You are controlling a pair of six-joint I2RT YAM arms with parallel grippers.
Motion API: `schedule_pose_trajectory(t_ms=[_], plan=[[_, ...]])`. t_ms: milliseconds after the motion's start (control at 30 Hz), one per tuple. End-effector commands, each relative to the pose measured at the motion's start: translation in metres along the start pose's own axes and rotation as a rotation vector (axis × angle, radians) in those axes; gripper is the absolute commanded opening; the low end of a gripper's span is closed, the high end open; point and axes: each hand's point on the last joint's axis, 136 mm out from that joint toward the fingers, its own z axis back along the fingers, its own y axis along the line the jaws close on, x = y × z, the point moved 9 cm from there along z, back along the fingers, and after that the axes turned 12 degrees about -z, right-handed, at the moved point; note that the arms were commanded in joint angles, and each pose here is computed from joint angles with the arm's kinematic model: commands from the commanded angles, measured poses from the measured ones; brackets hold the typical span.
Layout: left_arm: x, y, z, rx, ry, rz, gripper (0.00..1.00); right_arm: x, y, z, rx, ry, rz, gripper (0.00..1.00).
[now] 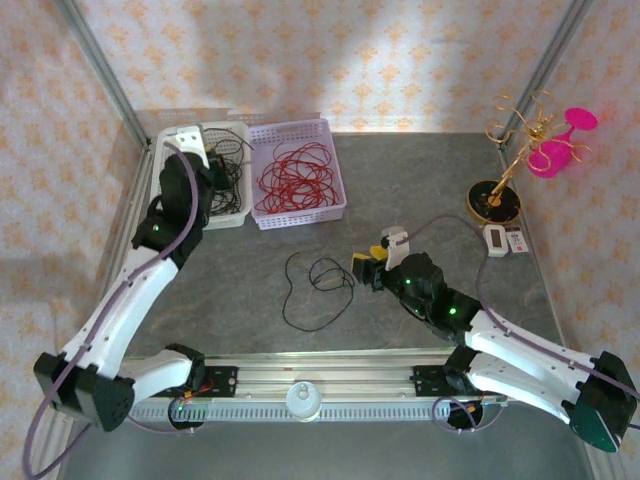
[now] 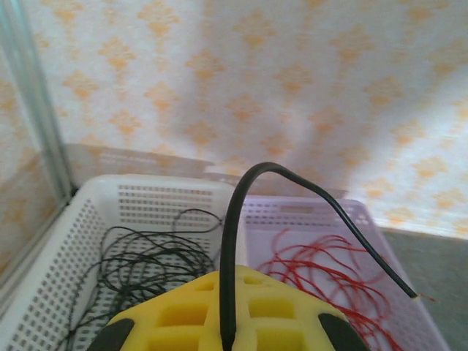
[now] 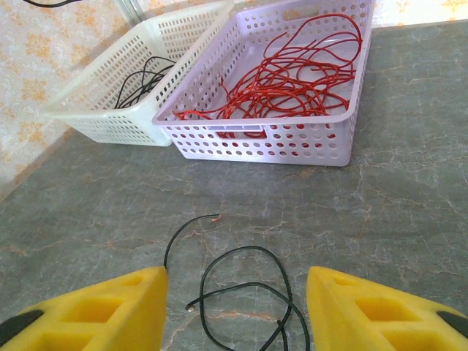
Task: Untangle the cables
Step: Place the cable into the container.
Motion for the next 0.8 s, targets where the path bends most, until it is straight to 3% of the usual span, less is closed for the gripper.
schedule_pose_trajectory(t_ms=[0,167,400,633,767], plan=[[0.003,0.011,-0.029,-0.007,0.043,0.015,0.0,-0.008,-0.006,0.002,-0.016,0.024,-0.013,0.53],[-0.016,0.043,-0.087,0.024,0.13,0.087,0.0,-0.015,-0.011,0.003,-0.018,0.036,-0.033,0.54],[-0.077,0.066,-0.163,-0.01,0.329,0.138,0.0,-0.027,-0.017,0.002,-0.014,0.064,-0.07,0.55],[-0.131,0.067,-0.195,-0.041,0.46,0.185,0.01,-0.04,-0.023,-0.002,-0.022,0.112,-0.087,0.55],[-0.139,0.07,-0.196,-0.038,0.463,0.183,0.26,-0.042,-0.024,-0.004,-0.03,0.117,-0.078,0.55]])
